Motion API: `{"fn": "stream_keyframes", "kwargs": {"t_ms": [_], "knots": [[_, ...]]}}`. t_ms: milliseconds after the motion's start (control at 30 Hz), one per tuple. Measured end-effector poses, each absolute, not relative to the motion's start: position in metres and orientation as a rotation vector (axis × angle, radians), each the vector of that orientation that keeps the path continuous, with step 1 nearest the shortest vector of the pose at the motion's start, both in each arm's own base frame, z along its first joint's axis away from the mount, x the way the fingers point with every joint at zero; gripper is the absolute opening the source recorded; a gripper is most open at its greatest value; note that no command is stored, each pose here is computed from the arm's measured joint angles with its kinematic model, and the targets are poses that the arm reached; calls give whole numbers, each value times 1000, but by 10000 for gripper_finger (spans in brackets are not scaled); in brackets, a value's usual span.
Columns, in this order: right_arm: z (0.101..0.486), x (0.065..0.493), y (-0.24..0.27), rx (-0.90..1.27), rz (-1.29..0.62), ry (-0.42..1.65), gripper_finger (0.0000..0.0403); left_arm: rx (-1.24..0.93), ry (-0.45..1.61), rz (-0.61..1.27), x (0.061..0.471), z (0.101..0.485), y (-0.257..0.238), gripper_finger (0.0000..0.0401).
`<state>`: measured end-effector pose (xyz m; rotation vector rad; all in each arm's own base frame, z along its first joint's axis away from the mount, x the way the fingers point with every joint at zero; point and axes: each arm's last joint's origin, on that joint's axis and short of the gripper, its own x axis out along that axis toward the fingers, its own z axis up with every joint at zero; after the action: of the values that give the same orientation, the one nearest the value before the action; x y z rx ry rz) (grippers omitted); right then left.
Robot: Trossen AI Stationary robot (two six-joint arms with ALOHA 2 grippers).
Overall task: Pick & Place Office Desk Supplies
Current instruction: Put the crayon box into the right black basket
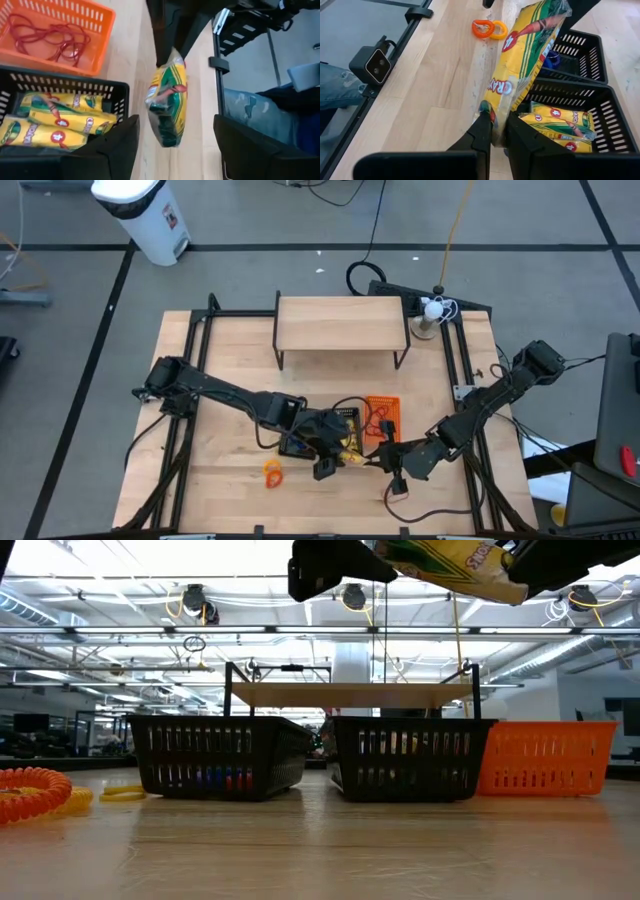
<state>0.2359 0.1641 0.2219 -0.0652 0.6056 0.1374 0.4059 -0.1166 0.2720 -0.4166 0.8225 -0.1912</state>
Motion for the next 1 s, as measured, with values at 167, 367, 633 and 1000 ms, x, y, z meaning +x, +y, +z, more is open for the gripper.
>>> {"fn": "stream_keyframes", "kwargs": {"t_ms": [167,367,633,1000], "knots": [[222,236,164,-61,138,605,24,-388,786,-221,407,275,-120,230],[223,236,165,-56,144,598,24,-389,791,-222,407,274,-120,153],[225,237,166,-57,172,578,24,-323,793,-241,406,273,-121,22],[225,238,167,-48,173,575,36,-297,796,-217,406,271,-121,9]]}}
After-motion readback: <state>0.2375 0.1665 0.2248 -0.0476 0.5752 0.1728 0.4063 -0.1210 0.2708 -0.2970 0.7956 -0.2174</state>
